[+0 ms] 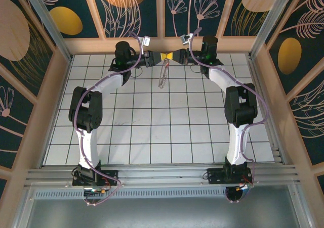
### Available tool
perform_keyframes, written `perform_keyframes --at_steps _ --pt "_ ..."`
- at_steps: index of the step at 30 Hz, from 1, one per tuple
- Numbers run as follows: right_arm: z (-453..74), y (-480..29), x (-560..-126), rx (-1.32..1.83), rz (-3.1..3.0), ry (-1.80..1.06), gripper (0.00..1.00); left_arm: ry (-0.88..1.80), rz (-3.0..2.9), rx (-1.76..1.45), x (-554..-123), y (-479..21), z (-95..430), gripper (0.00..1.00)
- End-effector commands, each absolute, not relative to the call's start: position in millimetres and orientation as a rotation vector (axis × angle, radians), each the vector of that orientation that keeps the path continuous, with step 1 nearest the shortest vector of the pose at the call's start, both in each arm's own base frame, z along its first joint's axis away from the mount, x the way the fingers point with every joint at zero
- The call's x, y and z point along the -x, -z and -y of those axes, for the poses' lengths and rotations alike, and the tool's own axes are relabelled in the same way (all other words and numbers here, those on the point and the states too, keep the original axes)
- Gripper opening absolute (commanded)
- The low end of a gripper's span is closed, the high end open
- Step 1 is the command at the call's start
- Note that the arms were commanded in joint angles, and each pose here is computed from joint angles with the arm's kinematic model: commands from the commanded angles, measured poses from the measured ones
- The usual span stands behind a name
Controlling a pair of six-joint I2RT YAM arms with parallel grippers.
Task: Put the keys on the keyring
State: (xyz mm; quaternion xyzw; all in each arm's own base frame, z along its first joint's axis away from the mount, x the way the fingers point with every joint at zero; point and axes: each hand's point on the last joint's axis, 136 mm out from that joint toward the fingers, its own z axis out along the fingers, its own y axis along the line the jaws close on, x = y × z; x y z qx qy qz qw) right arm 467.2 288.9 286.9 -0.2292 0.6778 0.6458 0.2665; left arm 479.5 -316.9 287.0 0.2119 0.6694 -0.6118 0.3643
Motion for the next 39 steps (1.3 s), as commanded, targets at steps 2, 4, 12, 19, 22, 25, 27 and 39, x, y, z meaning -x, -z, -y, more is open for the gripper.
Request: perform_keyframes --at_steps 2,4,12,19,22,25,27,39 --pt "-283.0 -299.3 -469.1 0.648 -1.784 -1.705 0.0 1.565 -1.648 -0.583 -471.7 -310.3 317.9 0.3" --pt "-282.6 -298.8 -469.8 0.645 -1.785 -1.704 0.0 1.568 -1.647 -0.586 -470.9 -310.5 317.7 0.27" --pt "-281.7 -297.5 -472.8 0.63 -1.79 -1.701 0.0 1.586 -1.646 -0.608 -465.0 -308.2 320.7 0.28" --pt "-282.1 -299.9 -471.9 0.634 -1.785 -1.705 0.0 1.59 -1.641 -0.625 -462.5 -309.2 326.6 0.29" --pt "-282.6 -300.1 -471.2 0.638 -1.785 -1.707 0.0 1.591 -1.643 -0.627 -463.3 -308.6 327.6 0.24" --pt "-283.5 -299.9 -470.3 0.645 -1.785 -1.708 0.0 1.59 -1.643 -0.635 -462.7 -309.1 329.1 0.21" --pt "-283.3 -299.5 -470.5 0.645 -1.787 -1.707 0.0 1.589 -1.643 -0.639 -462.6 -309.1 330.1 0.19" --pt "-285.2 -303.7 -468.5 0.657 -1.784 -1.704 0.0 1.573 -1.658 -0.646 -463.4 -306.6 335.8 0.21"
